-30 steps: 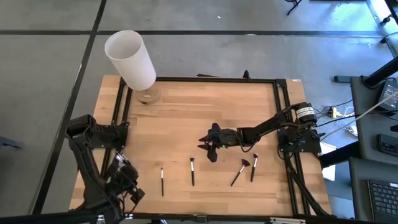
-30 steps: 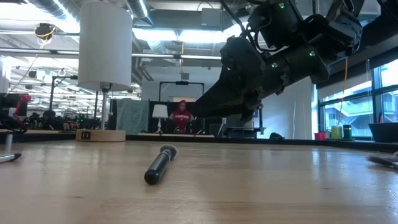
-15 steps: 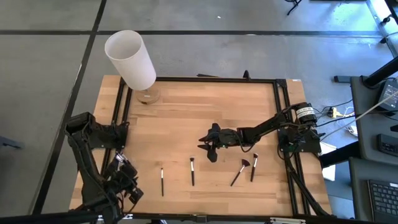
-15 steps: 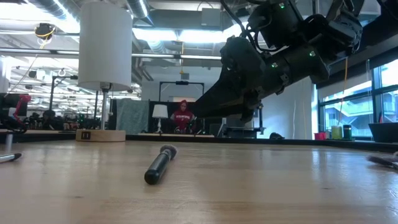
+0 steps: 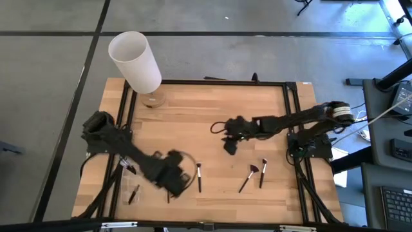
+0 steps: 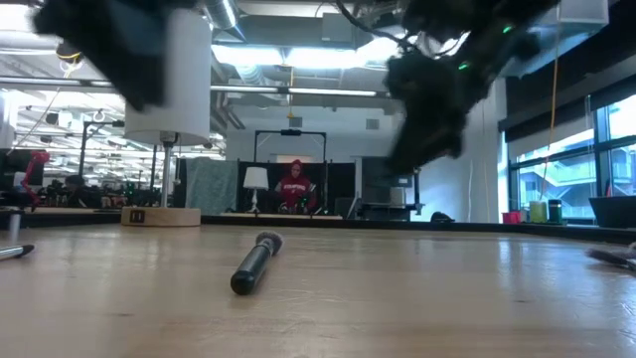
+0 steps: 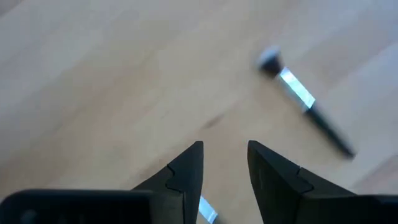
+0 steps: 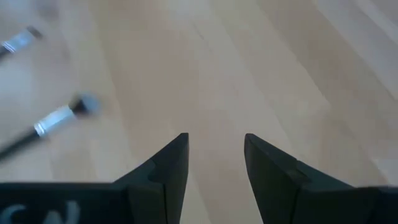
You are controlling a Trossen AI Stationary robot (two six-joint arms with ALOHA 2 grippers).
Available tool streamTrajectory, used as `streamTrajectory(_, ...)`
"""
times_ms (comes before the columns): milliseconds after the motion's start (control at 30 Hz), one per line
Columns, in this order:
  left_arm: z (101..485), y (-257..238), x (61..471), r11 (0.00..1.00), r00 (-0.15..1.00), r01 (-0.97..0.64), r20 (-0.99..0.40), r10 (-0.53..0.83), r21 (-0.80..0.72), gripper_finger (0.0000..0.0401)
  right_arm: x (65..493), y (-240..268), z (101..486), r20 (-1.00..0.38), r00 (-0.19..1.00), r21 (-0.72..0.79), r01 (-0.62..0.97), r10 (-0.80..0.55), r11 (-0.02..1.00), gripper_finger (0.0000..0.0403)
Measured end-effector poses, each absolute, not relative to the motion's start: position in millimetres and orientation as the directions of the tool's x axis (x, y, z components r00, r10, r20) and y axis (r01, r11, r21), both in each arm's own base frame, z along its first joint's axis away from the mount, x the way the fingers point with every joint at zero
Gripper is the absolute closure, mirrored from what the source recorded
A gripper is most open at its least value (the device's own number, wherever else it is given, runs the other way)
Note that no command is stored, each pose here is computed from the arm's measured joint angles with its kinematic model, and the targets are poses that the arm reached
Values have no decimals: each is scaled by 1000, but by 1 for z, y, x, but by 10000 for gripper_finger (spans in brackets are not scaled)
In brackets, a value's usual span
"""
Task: Put items in baskets/containers
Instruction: Put the powder brush into the transparent organizer
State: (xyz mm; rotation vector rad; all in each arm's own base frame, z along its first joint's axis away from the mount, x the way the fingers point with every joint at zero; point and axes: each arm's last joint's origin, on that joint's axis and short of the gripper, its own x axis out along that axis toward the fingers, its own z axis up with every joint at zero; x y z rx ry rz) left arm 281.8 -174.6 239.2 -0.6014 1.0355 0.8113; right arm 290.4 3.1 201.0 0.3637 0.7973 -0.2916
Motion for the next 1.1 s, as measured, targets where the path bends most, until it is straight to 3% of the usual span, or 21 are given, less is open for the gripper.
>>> streamTrajectory(133,231,-157,310,565,333,-816,-899,283,-124,280,258,4,214,-816,533,92,499,-222,862,248)
streamTrajectory(367,194,-157,349,507,404,-828,-882,241,-240,280,222,6,227,-827,383,-92,630,-412,771,248)
streamTrajectory(600,156,-163,369,484,391,-828,-911,134,-284,277,221,5,228,-820,384,-97,637,-424,765,248)
streamTrajectory(900,147,-159,362,486,315,-850,-935,162,-202,229,220,5,227,-828,378,-85,646,-414,758,248)
streamTrajectory(1100,138,-152,356,496,271,-852,-952,142,-168,241,220,5,228,-827,380,-81,648,-414,757,248)
